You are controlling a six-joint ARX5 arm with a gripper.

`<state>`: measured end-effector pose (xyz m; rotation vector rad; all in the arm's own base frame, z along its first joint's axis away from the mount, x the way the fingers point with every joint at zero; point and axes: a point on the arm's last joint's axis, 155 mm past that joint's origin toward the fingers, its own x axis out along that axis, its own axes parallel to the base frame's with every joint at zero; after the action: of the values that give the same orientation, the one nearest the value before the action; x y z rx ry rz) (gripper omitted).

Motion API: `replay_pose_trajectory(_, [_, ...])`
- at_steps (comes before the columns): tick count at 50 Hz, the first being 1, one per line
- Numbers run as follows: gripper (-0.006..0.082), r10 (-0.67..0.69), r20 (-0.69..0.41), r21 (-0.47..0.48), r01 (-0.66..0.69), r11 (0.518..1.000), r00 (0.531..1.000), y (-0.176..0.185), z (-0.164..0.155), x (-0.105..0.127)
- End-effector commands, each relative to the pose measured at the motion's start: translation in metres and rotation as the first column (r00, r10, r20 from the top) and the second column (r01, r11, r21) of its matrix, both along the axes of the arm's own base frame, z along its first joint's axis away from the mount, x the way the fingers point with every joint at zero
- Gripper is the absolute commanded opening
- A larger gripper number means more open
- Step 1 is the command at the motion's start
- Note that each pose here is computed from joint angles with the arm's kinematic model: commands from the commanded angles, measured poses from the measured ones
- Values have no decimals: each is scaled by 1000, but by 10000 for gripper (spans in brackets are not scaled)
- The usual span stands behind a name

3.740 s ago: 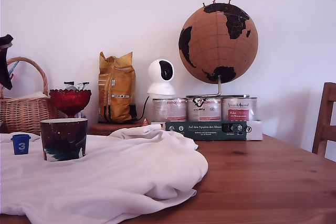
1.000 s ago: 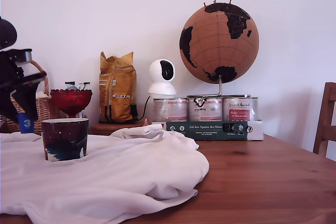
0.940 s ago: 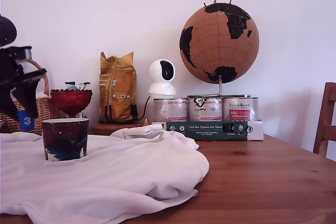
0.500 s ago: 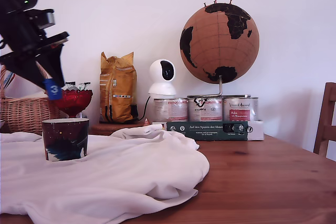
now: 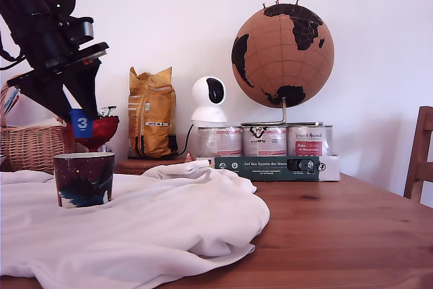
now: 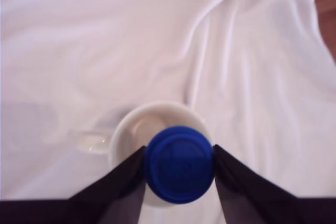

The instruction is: Pick the blue coffee capsule and place it inside the red coffee cup

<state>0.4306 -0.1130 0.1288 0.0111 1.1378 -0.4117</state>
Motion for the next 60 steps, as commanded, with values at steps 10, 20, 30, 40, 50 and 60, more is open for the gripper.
replay_pose_trajectory(10, [281,7,-51,11,-6,1000,999,2,-8,-9])
replay_pose_trajectory(20, [405,13,-67,28,-11,1000,998,6,-11,-13])
replay_pose_trajectory(30, [397,13,-64,27,-12,1000,998,5,-10,-12])
replay_pose_trajectory(40, [268,14,-62,26,-13,1000,998,6,-6,-15])
replay_pose_trajectory(50, [249,26,13,17,-26,1000,1000,11,23,-15])
replay_pose_trajectory(60, [-9,68,139,32,-73,997,988,29,70,-19])
